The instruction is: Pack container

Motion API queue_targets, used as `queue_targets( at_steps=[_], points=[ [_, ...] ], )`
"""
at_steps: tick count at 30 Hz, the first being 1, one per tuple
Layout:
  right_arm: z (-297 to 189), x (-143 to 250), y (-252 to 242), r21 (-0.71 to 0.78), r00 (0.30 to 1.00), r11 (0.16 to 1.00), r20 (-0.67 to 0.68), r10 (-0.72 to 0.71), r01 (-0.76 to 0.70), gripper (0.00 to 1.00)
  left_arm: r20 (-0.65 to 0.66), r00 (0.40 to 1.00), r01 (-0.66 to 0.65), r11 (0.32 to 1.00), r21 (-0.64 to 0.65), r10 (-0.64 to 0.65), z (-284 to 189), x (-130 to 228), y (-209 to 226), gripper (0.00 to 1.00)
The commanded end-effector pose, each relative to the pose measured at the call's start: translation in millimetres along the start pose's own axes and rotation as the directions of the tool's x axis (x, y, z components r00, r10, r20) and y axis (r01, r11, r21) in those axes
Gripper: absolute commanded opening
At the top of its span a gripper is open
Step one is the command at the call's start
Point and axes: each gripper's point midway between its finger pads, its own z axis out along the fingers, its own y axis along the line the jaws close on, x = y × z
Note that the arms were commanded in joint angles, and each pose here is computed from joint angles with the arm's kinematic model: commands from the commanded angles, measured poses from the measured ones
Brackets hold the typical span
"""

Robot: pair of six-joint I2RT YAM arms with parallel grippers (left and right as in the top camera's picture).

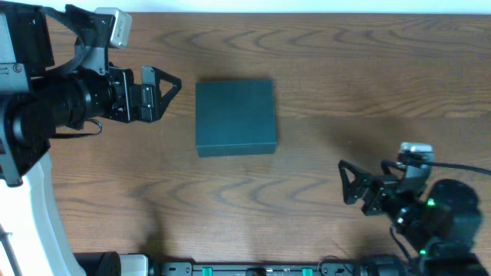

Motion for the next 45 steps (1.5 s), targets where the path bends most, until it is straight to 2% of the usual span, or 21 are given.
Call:
queue_targets(
  at_steps=[1,8,18,45],
  points=[
    [15.7,21.1,-14.4,0.001,0.999,1.000,0.047,-0.007,0.007,0.99,-0.007,1.000,0.003,1.000,-0.002,-0.003,-3.2,3.3,-2.3,0.95],
    [40.9,60.9,-47.5,0.038,0.988,0.999,0.152,-0.029,0.024,0.99,-0.007,1.000,0.003,1.000,-0.002,-0.003,-3.2,3.3,-2.3,0.95],
    [64.9,101.0,-80.0,0.108,0.990,0.994,0.142,-0.025,0.009,0.99,-0.007,1.000,0.003,1.000,-0.002,-0.003,-3.2,3.3,-2.3,0.95],
    [64.1,98.7,-83.7,0.132,0.988,0.991,0.152,-0.033,0.012,0.99,-0.007,1.000,0.002,1.000,-0.002,-0.002,-3.1,3.4,-2.3,0.95]
  ],
)
